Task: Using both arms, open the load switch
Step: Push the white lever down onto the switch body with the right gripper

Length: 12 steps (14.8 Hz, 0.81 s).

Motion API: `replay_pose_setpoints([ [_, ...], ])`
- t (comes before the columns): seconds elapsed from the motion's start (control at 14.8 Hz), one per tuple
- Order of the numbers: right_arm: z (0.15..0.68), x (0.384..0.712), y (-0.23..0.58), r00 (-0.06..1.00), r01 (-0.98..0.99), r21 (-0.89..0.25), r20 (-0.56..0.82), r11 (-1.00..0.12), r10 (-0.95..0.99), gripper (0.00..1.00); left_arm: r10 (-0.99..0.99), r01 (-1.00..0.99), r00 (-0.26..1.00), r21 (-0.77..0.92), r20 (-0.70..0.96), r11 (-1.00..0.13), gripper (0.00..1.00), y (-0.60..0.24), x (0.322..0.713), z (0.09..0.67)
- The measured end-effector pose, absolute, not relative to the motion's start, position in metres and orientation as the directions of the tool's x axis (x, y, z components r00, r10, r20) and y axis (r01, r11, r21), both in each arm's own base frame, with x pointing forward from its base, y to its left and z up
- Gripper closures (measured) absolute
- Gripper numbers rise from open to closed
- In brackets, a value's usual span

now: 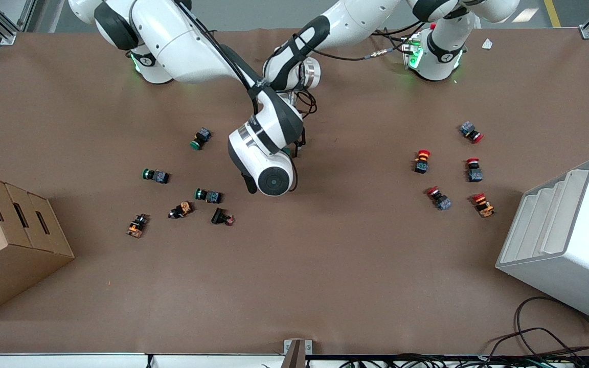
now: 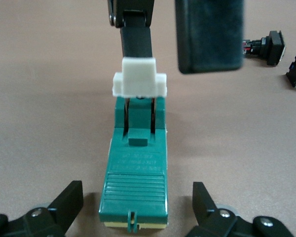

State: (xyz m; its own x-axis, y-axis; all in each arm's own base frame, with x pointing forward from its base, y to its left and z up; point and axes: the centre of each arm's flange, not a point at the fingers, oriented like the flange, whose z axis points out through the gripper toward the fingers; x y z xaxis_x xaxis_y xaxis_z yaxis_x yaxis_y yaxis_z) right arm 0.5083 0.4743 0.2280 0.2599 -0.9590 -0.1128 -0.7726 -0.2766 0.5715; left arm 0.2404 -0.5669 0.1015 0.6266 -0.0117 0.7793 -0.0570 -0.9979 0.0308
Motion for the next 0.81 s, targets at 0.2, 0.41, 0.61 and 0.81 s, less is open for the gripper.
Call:
replay_pose_setpoints([
  [0.2, 0.228, 0.497, 0.481, 0.279, -0.748, 0.596, -0.116, -0.291, -0.953, 0.02, -0.012, -0.057, 0.626, 0.031, 0.779, -0.998, 0.01, -0.567, 0.24, 0.101],
  [0.41, 0.228, 0.488, 0.488, 0.294, -0.738, 0.603, -0.116, -0.302, -0.949, 0.02, -0.012, -0.057, 0.627, 0.03, 0.779, -0.998, 0.01, -0.567, 0.24, 0.101],
  [0.61, 0.223, 0.478, 0.493, 0.307, -0.727, 0.615, -0.109, -0.307, -0.945, 0.02, -0.013, -0.057, 0.626, 0.03, 0.779, -0.998, 0.01, -0.566, 0.241, 0.101],
  [0.81, 0.21, 0.472, 0.493, 0.312, -0.722, 0.622, -0.097, -0.302, -0.945, 0.02, -0.013, -0.057, 0.626, 0.029, 0.78, -0.998, 0.01, -0.566, 0.241, 0.101],
])
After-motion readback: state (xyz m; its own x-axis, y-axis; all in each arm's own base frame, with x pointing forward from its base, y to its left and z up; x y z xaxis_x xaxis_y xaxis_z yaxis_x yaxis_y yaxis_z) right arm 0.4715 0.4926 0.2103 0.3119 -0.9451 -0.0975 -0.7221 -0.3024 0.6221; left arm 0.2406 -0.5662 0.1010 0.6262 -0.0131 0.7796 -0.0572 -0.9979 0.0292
